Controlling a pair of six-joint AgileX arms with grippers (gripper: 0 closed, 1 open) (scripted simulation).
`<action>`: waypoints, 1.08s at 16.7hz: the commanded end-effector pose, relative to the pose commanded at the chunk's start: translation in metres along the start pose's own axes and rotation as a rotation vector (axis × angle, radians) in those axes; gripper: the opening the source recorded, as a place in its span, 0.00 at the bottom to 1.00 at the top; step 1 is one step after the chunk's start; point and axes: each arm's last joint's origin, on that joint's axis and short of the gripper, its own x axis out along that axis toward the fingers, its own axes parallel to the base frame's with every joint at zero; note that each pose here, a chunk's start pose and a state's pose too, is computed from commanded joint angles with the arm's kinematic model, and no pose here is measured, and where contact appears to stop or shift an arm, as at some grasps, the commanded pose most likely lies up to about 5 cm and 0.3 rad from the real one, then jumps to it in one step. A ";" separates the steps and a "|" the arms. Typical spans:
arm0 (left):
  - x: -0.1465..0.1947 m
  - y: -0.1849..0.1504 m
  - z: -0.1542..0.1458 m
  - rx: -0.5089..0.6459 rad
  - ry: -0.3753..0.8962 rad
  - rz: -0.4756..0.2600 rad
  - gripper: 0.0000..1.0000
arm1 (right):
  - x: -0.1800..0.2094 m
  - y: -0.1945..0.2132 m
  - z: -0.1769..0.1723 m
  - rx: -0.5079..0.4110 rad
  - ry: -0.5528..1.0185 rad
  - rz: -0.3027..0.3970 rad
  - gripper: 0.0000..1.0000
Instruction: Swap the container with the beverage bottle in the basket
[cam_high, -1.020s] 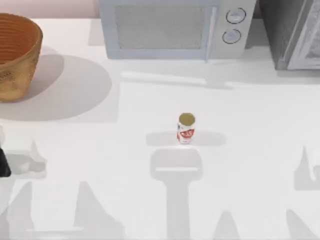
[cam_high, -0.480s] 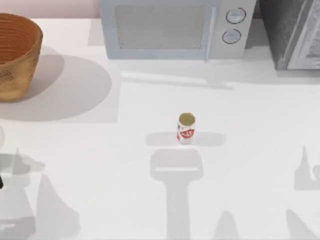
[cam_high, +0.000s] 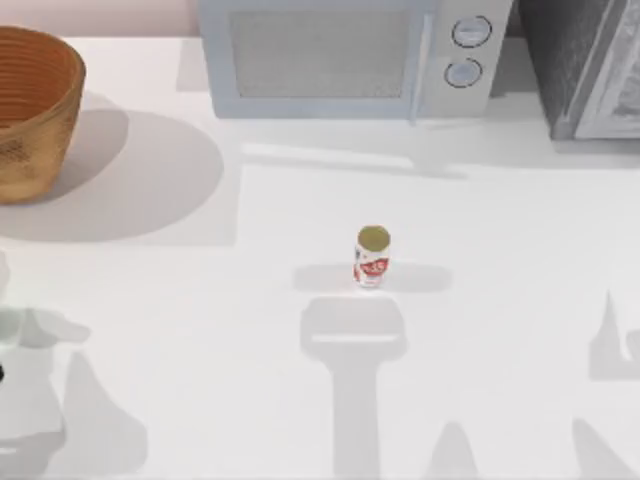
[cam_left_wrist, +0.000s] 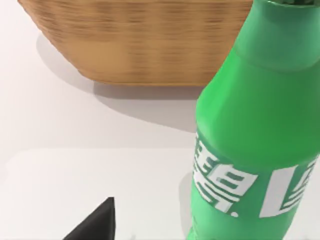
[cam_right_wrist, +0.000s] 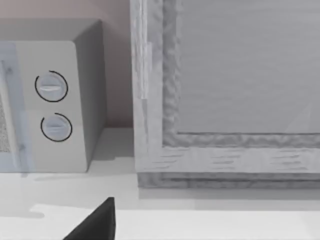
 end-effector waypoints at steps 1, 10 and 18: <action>0.001 0.000 0.000 0.000 0.000 0.001 1.00 | 0.000 0.000 0.000 0.000 0.000 0.000 1.00; 0.055 0.001 0.000 -0.002 0.004 0.002 1.00 | 0.000 0.000 0.000 0.000 0.000 0.000 1.00; 0.060 0.001 0.000 -0.001 0.000 0.002 0.77 | 0.000 0.000 0.000 0.000 0.000 0.000 1.00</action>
